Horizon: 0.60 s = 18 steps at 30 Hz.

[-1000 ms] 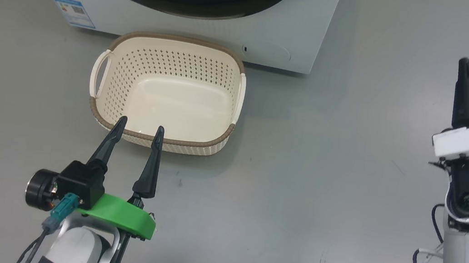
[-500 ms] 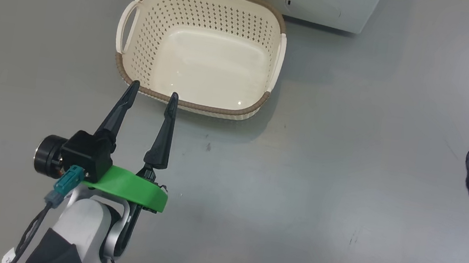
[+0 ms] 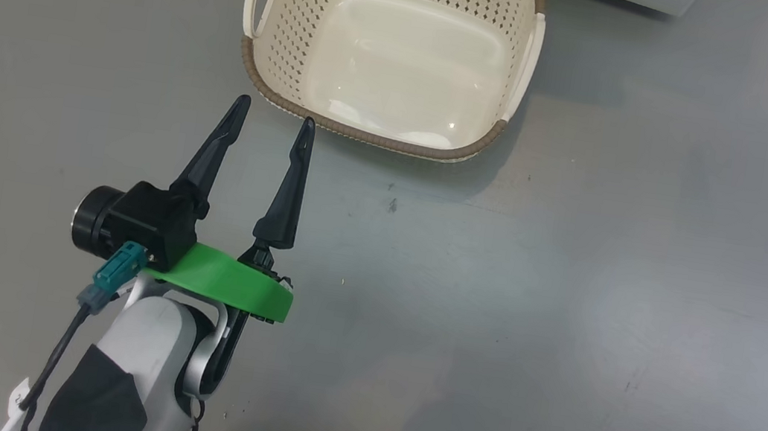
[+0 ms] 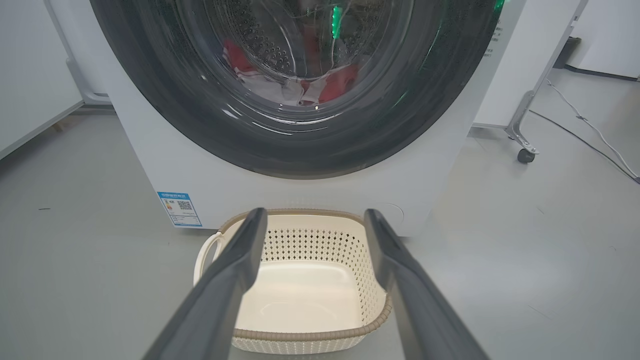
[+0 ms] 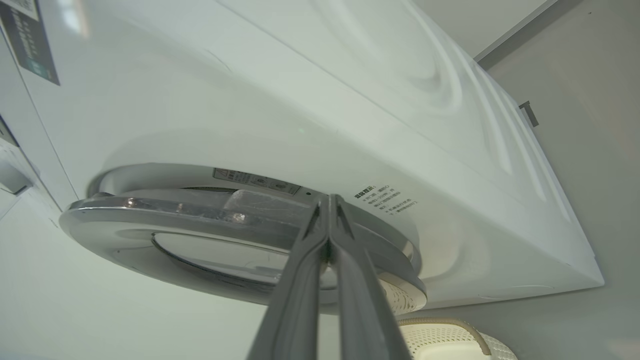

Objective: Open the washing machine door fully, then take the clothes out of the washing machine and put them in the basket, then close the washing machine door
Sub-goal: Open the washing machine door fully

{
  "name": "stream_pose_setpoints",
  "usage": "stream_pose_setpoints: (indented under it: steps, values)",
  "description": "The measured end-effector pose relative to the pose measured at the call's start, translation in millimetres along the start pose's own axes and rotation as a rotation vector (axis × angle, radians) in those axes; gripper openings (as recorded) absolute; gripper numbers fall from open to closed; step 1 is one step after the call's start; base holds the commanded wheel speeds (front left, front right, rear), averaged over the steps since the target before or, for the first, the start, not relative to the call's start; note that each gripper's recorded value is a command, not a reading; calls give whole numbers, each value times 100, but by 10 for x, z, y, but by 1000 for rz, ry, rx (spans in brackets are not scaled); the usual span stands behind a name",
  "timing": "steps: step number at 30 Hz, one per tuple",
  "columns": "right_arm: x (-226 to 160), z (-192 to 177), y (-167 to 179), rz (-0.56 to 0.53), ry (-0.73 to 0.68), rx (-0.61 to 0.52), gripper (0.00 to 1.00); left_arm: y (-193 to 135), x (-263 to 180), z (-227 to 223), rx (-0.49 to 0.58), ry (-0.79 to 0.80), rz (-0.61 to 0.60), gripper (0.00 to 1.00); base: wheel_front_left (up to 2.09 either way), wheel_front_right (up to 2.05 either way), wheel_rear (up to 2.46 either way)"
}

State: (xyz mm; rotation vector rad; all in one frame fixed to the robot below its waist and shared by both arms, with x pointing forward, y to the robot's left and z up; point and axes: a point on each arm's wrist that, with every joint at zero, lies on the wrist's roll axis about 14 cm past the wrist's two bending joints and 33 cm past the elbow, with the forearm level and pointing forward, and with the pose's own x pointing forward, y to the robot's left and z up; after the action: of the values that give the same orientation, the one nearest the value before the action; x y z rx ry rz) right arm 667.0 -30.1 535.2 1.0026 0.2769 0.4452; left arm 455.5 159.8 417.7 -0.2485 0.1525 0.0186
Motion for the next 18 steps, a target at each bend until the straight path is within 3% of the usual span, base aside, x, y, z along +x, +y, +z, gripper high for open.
stream_pose_setpoints:
  steps: [18]
  values:
    - [617, -355, 168, 45, 151, 78, 0, 196, -1, -121, -9, 38, 60, 100, 0, 0, 0]
